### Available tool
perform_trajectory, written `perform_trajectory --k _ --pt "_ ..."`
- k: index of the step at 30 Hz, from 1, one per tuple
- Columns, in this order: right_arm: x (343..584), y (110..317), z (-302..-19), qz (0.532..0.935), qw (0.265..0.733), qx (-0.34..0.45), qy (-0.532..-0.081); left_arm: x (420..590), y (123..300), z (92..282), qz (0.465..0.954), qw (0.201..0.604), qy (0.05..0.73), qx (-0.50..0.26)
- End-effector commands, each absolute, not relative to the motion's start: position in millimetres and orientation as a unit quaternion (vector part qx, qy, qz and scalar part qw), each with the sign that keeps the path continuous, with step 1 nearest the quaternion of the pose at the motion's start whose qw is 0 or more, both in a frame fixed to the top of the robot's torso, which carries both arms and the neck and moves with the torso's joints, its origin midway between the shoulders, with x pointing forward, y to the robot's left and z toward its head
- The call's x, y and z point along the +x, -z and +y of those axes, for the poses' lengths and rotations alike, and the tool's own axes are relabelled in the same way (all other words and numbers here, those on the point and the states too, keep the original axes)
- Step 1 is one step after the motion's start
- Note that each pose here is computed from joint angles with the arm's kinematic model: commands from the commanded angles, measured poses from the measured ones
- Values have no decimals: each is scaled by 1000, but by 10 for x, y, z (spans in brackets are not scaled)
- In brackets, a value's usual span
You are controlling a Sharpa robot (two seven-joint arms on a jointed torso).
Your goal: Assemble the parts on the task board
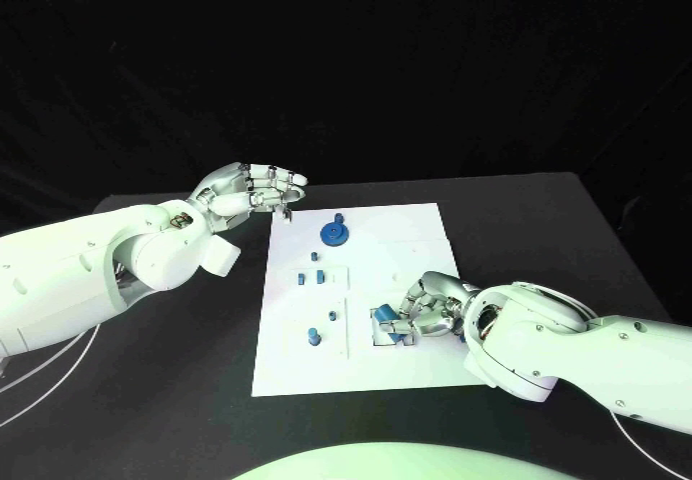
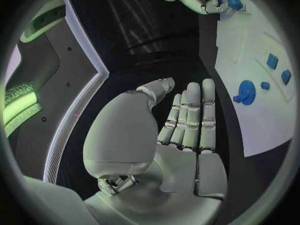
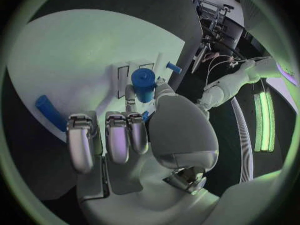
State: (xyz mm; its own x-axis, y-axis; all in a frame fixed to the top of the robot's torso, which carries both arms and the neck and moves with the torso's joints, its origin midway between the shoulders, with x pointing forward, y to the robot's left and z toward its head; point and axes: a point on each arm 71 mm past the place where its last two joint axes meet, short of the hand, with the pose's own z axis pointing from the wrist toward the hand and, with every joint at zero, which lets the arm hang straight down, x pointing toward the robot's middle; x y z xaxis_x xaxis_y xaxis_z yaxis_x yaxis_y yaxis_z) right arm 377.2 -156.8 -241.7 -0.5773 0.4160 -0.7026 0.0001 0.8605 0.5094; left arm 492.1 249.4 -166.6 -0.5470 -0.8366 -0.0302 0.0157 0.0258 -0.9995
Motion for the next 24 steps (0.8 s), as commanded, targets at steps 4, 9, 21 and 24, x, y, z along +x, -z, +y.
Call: perform_trajectory --k 4,9,21,24 --pt "3782 2437 -1534 854 455 108 -229 4911 1657 2467 627 337 624 -323" --pt "3795 2446 -1521 853 458 106 -226 4910 1656 2468 627 337 623 -323" --pt "3815 2450 -1508 852 468 91 -217 4910 1658 2467 628 336 623 -323" --pt "3814 2447 -1508 852 470 84 -215 4910 1658 2469 628 336 623 -324"
